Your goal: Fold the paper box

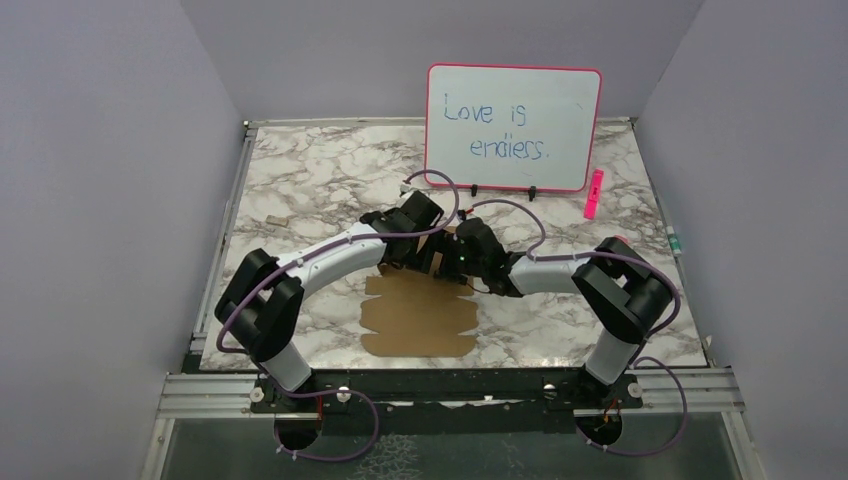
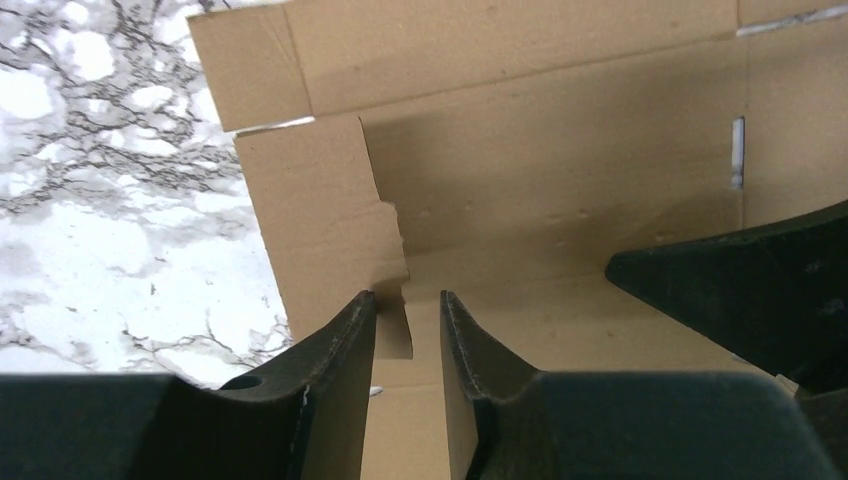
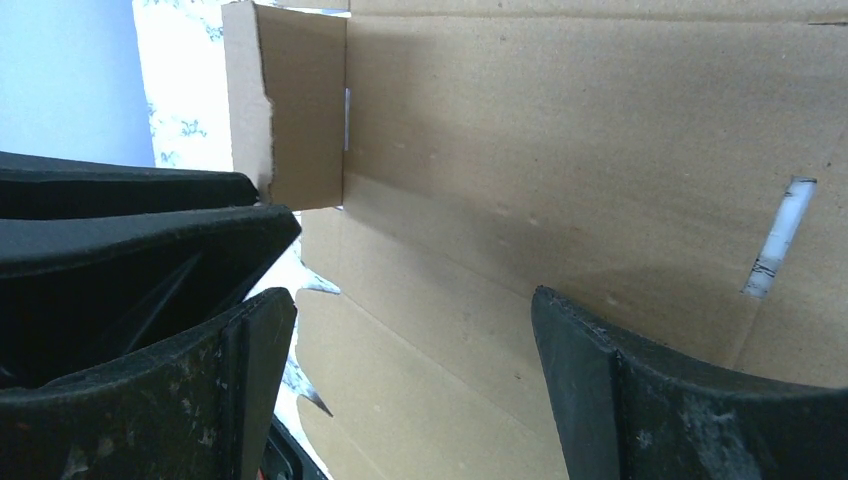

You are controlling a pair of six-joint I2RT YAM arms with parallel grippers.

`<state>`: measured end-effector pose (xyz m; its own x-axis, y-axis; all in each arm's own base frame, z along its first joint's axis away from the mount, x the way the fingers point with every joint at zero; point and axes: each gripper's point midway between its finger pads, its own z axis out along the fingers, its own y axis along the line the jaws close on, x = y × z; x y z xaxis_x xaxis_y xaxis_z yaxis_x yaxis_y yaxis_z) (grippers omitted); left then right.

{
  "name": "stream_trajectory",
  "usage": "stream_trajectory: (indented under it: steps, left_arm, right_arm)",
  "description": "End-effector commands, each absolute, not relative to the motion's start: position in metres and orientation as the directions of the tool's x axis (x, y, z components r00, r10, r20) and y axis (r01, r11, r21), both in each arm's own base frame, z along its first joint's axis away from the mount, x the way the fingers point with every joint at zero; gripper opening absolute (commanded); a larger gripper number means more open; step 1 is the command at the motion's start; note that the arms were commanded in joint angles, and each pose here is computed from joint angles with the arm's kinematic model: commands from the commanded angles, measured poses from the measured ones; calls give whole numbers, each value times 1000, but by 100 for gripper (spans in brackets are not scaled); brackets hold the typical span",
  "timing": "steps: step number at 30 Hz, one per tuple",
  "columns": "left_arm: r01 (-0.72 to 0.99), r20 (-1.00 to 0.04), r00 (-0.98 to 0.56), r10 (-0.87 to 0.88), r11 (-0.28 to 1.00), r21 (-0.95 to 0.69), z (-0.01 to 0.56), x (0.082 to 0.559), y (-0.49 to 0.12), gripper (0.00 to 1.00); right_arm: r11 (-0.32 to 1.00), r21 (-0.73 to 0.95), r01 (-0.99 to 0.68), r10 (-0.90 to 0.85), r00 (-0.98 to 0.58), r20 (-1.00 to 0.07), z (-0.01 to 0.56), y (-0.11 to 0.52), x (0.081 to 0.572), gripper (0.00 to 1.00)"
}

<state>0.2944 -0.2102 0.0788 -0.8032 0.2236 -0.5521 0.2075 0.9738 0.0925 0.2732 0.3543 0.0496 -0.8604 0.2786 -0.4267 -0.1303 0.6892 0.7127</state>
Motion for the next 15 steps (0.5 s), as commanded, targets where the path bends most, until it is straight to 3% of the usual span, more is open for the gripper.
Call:
stream_trajectory:
  steps: [1, 9, 15]
  left_arm:
    - [176, -608, -766, 207, 978, 112, 107, 305, -208, 32]
    - [141, -701, -702, 125, 989, 35, 153, 303, -196, 48]
    - [123, -662, -750, 8, 984, -127, 144, 292, -175, 56]
  right_arm:
    - [766, 635, -101, 252, -861, -441, 28, 336, 267, 95]
    - [791, 577, -204, 191, -813, -549, 72, 328, 274, 98]
    - [816, 533, -225, 170, -787, -593, 87, 312, 271, 100]
